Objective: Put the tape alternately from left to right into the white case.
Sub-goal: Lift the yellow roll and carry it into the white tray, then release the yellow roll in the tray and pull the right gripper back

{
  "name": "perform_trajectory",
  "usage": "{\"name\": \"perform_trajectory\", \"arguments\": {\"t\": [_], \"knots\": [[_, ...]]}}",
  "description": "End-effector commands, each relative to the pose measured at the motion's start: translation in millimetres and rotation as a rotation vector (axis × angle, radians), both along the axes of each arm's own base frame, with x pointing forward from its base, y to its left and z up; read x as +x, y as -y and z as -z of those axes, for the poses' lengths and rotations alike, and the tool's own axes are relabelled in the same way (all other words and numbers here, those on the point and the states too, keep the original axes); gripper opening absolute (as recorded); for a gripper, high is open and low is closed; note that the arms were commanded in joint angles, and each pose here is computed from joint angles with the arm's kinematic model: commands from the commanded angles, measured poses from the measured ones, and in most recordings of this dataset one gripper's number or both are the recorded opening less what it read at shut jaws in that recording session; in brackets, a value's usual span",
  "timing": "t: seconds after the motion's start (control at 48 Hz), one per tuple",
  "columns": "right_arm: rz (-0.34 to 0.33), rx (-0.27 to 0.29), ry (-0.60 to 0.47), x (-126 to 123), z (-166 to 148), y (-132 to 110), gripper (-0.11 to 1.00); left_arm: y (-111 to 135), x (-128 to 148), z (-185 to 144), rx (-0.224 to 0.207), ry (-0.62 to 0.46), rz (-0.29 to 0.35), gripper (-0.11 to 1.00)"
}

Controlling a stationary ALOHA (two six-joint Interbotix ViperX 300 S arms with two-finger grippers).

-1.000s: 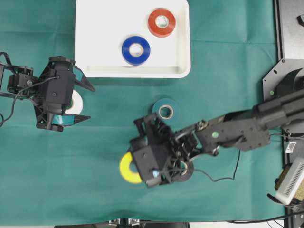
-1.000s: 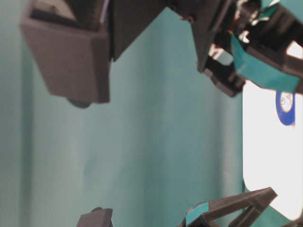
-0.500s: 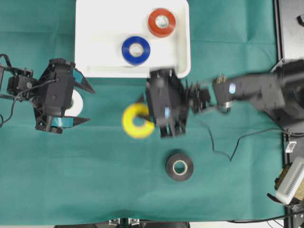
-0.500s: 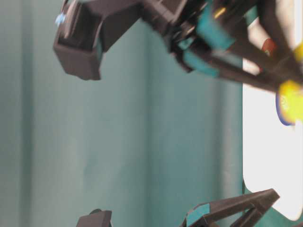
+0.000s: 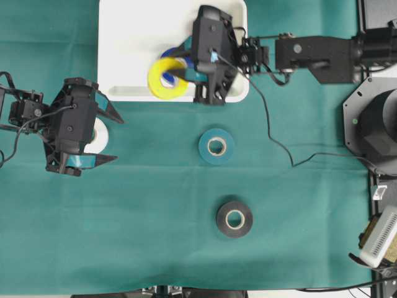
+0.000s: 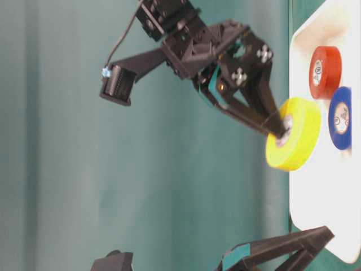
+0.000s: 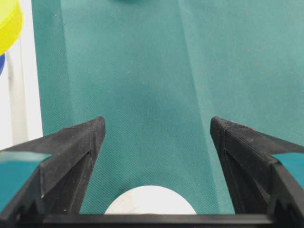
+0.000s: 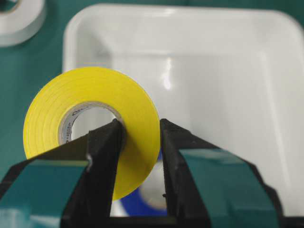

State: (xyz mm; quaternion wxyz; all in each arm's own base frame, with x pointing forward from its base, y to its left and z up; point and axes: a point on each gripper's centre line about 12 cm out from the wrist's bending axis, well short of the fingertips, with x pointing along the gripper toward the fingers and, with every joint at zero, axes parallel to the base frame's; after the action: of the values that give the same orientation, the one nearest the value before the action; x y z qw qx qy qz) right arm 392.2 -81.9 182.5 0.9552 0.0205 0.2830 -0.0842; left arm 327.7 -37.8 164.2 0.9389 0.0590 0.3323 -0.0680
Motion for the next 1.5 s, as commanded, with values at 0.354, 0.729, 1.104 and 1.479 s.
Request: {"name": "perform_trajectory", "arguments": {"t": [0.354, 0.729, 1.104, 1.479], "knots": [[0.074, -0.015, 0.095, 32.7, -4.5, 52.5, 0.23, 4.8, 1.9, -7.1, -0.004, 0.026, 0.013, 0.77], [0.139, -0.004, 0.076, 32.8, 16.2, 86.0, 0.23, 6.9, 2.1, -7.7, -0.004, 0.029, 0.020, 0.77], [0.128, 0.001, 0.113, 35.6, 14.1, 84.9, 0.23, 7.5, 2.5, -8.2, -0.006, 0.030, 0.019, 0.77], [0.132, 0.007, 0.107, 29.8, 11.3, 81.5, 0.64, 7.5, 2.5, -8.2, -0.006, 0.030, 0.019, 0.77]]}}
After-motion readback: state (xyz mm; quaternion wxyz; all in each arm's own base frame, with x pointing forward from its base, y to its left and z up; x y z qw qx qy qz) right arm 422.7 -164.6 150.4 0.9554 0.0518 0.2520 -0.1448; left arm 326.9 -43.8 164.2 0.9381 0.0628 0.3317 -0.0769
